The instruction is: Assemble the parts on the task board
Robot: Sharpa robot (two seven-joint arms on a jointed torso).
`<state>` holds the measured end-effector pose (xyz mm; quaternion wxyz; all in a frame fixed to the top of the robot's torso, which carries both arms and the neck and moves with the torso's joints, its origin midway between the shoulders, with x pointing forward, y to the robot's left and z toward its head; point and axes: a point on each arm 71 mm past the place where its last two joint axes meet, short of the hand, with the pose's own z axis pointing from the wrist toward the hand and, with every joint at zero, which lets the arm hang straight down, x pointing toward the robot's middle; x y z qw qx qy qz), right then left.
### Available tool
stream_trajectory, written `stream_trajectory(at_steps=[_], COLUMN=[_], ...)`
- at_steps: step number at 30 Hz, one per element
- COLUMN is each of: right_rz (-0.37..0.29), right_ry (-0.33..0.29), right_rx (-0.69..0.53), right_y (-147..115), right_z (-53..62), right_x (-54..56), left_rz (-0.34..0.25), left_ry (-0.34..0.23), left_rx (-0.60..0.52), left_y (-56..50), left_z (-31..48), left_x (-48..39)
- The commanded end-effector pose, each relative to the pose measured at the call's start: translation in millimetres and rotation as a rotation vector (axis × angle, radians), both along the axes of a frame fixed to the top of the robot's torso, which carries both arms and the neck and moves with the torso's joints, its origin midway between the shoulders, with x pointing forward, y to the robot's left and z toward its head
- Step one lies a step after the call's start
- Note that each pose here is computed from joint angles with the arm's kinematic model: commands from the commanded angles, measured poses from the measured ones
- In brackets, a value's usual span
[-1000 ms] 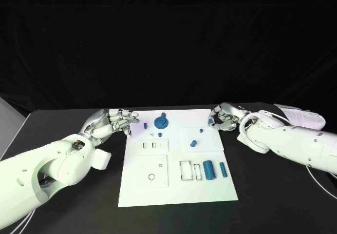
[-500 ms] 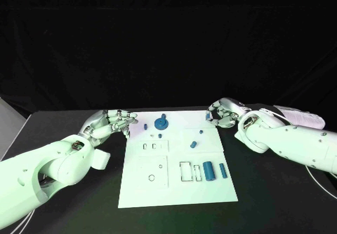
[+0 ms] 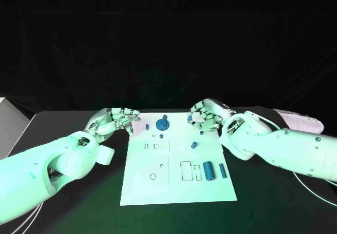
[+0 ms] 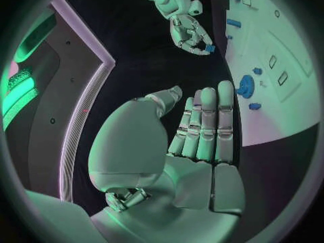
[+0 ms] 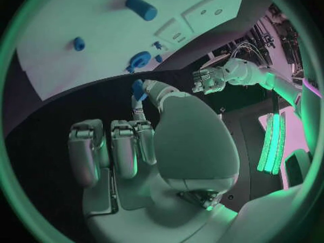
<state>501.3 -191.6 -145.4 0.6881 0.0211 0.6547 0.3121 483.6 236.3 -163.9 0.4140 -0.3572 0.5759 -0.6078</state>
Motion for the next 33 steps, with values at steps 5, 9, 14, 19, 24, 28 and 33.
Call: stream_trajectory(at_steps=[5,9,14,19,24,28,33], right_rz=[-0.099,-0.097,-0.076,-0.060,-0.055,-0.050,-0.053], right_ry=[0.026,0.056,0.071,0.086,0.087,0.084,0.077], right_rx=[0.017,0.027,0.022,0.010,-0.006,-0.018,-0.032], right_y=[32,49,73,90,102,109,115], right_z=[-12.8,-20.1,-26.4,-37.4,-48.5,-53.0,-55.9], right_x=[-13.1,-20.0,-29.0,-34.4,-38.0,-39.5,-38.8], left_rz=[0.003,0.009,0.010,0.008,0.005,0.003,0.001], left_ry=[0.008,0.012,0.015,0.017,0.019,0.020,0.022], left_rx=[0.002,0.006,0.013,0.017,0.019,0.019,0.019], left_y=[-3.0,-3.0,-3.5,-4.1,-5.1,-5.8,-6.4], left_z=[-2.6,-3.4,-3.9,-3.9,-4.0,-4.5,-4.7], left_x=[3.5,4.4,4.6,4.2,4.0,4.3,4.4])
